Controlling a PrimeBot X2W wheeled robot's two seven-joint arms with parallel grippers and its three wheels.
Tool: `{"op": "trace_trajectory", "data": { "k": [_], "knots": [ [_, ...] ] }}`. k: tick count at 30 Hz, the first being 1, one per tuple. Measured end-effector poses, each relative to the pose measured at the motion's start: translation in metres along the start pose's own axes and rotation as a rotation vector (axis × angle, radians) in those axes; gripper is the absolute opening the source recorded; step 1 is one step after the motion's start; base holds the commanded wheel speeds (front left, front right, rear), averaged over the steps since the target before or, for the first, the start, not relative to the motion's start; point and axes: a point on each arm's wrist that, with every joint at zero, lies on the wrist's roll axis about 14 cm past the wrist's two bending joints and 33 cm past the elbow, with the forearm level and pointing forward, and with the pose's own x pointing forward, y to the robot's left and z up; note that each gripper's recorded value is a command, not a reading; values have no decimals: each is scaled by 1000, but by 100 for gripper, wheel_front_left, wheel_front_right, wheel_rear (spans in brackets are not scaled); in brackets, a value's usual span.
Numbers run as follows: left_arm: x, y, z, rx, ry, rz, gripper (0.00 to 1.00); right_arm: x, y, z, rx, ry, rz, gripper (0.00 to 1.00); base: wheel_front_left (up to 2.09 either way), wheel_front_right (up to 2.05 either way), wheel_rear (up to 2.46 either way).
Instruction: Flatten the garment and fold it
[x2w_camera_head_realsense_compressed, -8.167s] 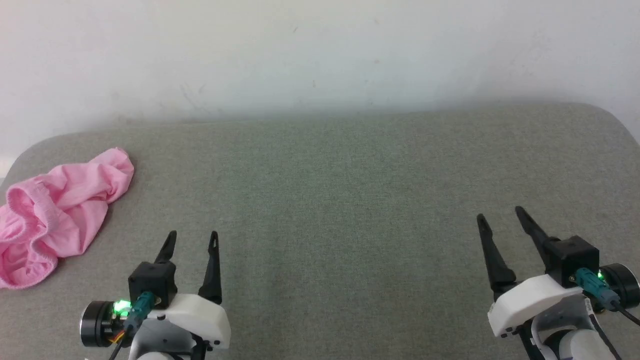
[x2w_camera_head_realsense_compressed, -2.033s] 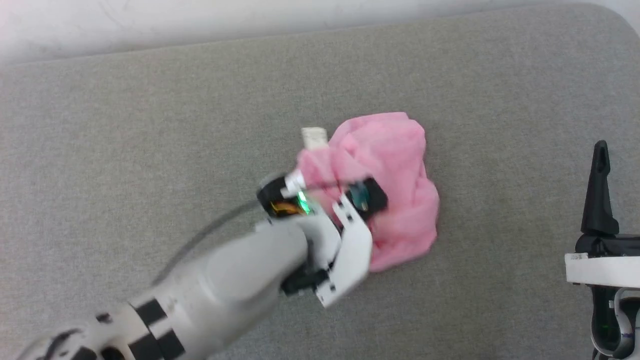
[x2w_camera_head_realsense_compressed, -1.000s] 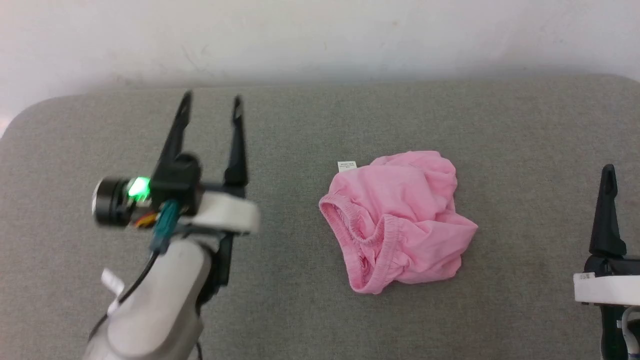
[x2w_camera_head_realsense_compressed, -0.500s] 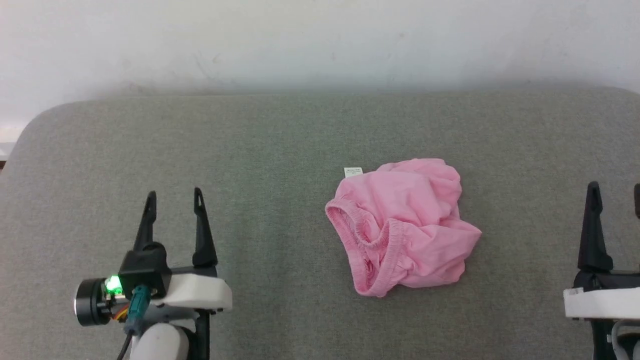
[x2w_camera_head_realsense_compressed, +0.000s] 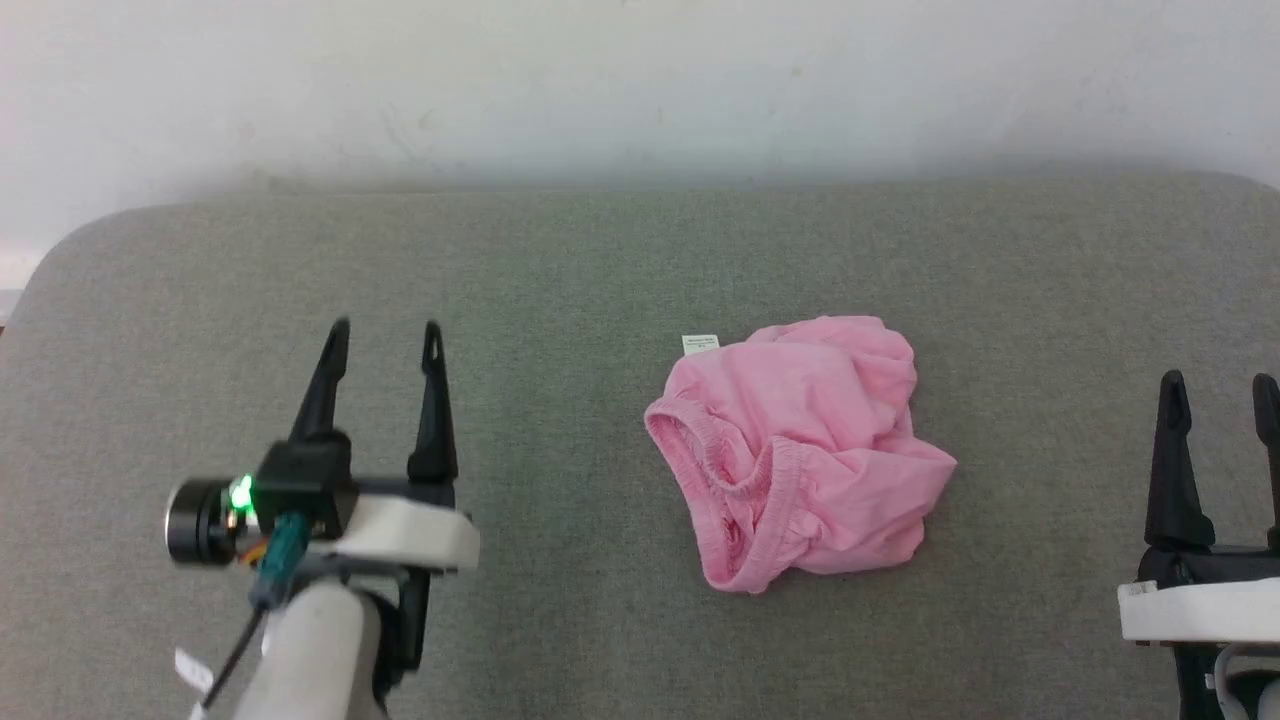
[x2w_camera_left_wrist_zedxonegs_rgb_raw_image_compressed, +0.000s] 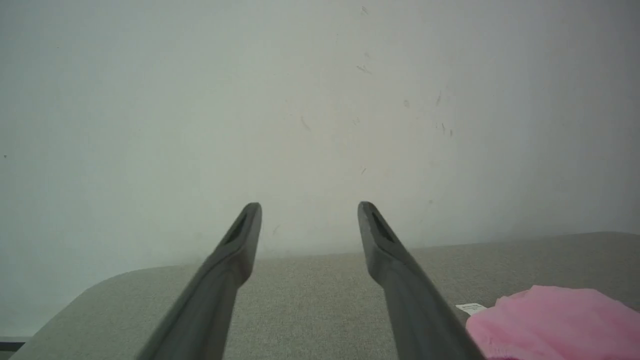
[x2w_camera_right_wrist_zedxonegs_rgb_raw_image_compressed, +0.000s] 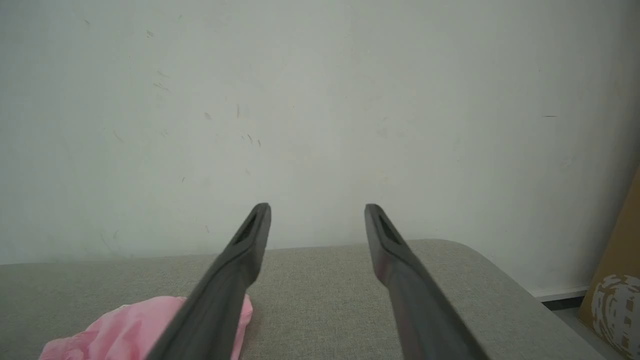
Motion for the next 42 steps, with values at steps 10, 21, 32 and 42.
{"op": "trace_trajectory", "data": {
  "k": [10,21,32,42],
  "knots": [
    [85,-36,7,-2,43,-260,100,3,-8,-5,-3,11,-26,100,0,0,0],
    [96,-130,-57,115,513,-628,100,9,-20,-12,-8,22,-61,100,0,0,0],
    [41,-146,-147,308,1045,-872,100,14,-37,-23,-21,48,-110,100,0,0,0],
    [6,-154,-190,459,1228,-1031,100,8,-59,-38,-41,99,-172,100,0,0,0]
  ]
}}
